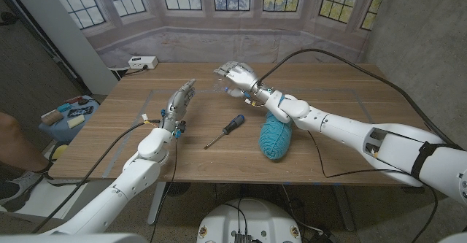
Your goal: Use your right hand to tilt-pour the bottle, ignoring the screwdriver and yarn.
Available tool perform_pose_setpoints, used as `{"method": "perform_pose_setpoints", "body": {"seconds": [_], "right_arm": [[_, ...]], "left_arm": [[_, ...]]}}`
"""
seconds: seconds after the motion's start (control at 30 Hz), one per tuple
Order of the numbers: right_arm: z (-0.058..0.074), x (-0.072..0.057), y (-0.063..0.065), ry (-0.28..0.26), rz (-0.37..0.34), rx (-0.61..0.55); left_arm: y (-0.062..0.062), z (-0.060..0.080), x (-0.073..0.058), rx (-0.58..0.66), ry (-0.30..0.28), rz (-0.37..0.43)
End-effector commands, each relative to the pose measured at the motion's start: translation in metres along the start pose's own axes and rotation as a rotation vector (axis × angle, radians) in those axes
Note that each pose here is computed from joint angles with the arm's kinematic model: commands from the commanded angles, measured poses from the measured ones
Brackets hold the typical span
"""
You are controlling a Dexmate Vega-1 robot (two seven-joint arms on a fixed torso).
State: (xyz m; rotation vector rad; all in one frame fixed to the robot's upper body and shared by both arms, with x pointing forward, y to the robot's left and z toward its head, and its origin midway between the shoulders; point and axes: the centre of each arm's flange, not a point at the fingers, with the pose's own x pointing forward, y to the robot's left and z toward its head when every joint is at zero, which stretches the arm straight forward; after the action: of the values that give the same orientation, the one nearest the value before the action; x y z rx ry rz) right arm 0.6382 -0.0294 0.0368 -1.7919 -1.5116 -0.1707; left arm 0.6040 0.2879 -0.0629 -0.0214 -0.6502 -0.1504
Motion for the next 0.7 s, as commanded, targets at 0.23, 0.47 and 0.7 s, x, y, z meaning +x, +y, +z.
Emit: {"method": "perform_pose_setpoints", "body": {"seconds": [0.23,0.47,0.7], "right_arm": [[0.0031,0.0002,0.0041,-0.042,-0.01,-0.125],[0.002,0.0002,0.0018,-0.061,-0.006,-0.151],[0.0024,0.0006,0.0003,-0.083,-0.006,-0.173]], "left_arm": [[0.0049,0.003,0.0017,0.005,-0.008,0.001],[0.005,0.0024,0.0,0.003,-0.009,0.004],[0.0059,0.0026,-0.0011,0.005,-0.013,0.004]]}}
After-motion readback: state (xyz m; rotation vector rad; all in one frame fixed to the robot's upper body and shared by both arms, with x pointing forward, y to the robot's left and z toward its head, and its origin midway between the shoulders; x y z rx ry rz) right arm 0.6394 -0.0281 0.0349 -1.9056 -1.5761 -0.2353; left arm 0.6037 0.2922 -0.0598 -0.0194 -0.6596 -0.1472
